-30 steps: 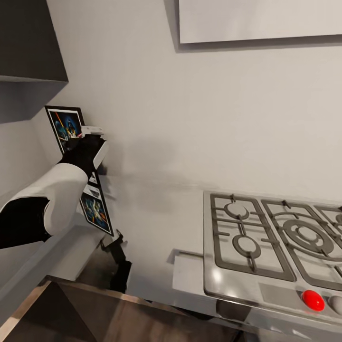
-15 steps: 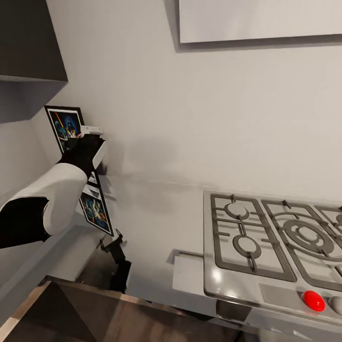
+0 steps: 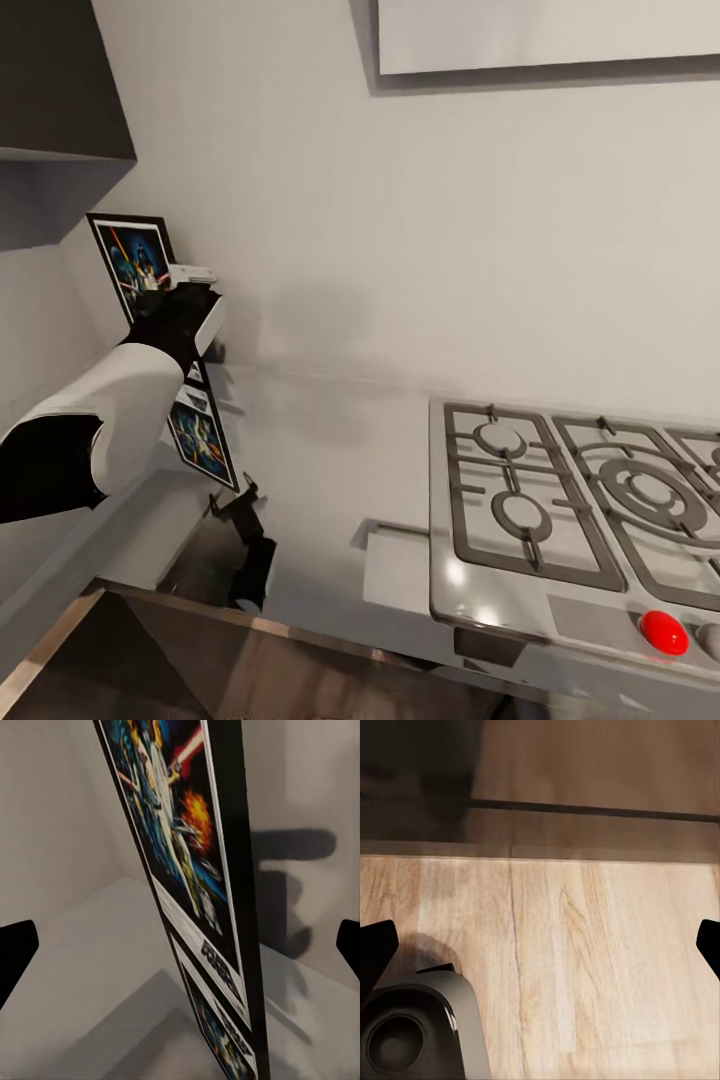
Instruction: Pick up the poster from the kitchen countertop and hang it on one of the wall nails in the kitchen.
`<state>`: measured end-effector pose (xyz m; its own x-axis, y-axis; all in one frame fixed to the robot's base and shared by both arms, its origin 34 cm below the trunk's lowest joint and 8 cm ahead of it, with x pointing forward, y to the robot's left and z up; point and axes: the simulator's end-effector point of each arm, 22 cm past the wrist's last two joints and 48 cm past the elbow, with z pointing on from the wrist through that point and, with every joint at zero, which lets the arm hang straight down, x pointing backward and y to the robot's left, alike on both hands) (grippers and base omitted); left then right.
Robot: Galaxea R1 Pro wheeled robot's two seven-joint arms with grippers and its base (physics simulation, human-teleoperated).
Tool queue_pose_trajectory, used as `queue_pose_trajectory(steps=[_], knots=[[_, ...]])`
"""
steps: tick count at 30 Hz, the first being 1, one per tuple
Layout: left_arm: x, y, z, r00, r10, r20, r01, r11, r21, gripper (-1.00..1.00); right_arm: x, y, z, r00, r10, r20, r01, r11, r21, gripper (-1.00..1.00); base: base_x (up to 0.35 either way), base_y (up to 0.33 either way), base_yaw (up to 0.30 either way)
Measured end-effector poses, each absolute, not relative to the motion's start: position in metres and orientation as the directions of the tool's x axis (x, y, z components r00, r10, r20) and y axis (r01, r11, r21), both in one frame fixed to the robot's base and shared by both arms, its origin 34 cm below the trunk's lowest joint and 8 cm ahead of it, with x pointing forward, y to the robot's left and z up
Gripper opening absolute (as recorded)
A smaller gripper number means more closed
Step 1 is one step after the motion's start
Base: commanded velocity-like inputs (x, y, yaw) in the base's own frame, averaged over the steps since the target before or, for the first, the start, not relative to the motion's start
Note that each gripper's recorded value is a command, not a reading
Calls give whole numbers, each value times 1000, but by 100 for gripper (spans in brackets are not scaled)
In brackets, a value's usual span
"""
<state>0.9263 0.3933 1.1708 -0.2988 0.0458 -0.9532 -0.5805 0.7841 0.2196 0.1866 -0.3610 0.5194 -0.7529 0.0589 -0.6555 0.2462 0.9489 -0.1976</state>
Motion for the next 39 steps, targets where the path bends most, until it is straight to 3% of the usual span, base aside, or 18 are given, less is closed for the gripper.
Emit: queue_pose_trajectory(steps=[39], knots=[[946, 396, 1125, -363, 79, -928, -566, 773, 287, 100, 169, -362, 518, -790, 56, -610, 233, 949, -214, 100, 7, 0, 0]])
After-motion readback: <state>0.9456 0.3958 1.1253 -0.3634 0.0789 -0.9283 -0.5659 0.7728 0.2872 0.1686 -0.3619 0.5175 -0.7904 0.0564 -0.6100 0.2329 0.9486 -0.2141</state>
